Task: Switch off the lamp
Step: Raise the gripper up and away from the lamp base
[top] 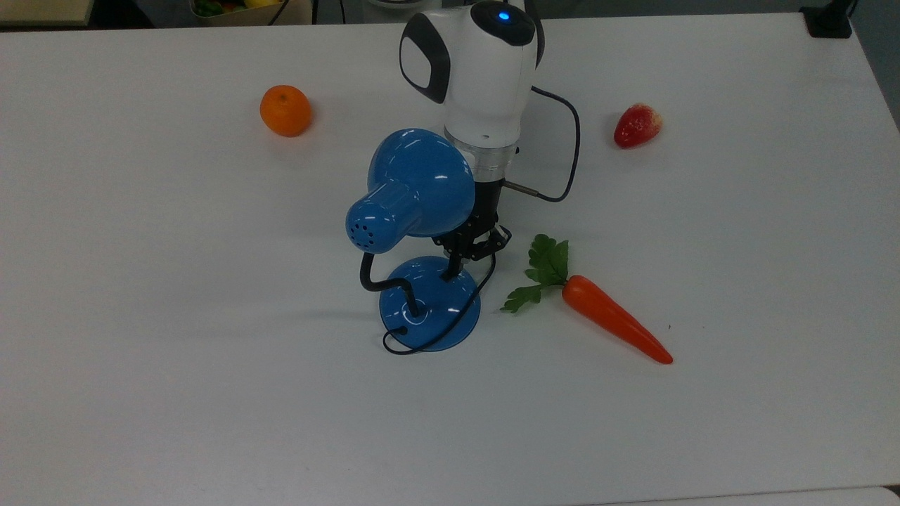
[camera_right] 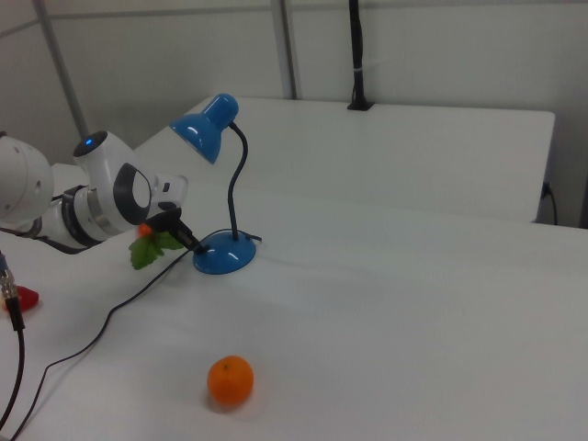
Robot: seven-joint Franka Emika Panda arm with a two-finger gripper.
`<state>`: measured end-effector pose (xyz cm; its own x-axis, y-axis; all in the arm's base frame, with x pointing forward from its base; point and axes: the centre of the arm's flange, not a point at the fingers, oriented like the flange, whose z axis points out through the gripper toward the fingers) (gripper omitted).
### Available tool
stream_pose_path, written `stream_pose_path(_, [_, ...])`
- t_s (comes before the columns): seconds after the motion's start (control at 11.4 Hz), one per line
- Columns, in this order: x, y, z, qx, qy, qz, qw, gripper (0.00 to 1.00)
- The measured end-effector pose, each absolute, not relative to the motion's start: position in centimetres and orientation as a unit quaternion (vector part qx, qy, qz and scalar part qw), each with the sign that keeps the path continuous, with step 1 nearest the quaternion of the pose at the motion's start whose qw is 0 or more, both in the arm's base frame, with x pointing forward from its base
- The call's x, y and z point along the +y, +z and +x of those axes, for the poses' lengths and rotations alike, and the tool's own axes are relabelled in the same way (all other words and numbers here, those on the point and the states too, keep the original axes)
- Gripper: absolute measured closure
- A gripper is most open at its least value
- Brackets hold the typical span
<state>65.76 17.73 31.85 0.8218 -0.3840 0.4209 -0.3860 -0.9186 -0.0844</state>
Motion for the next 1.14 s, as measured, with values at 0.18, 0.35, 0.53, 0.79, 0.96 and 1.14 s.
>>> stream_pose_path(0.18, [17.7,31.8,65.7,-0.202,0.220,0.954,0.003,0.96])
stream_pose_path(0.35, [17.6,31.9,65.6,-0.204,0.212,0.956,0.013,0.93])
stream_pose_path(0.53, [16.9,32.6,65.0,-0.214,0.190,0.957,0.044,0.85])
stream_pose_path(0.79, [16.1,35.9,63.2,-0.220,0.190,0.955,0.059,0.63])
stream_pose_path(0.96, [15.4,37.9,61.6,-0.209,0.183,0.958,0.075,0.56])
stream_pose_path(1.14, [14.3,40.2,60.4,-0.190,0.134,0.970,0.070,0.53])
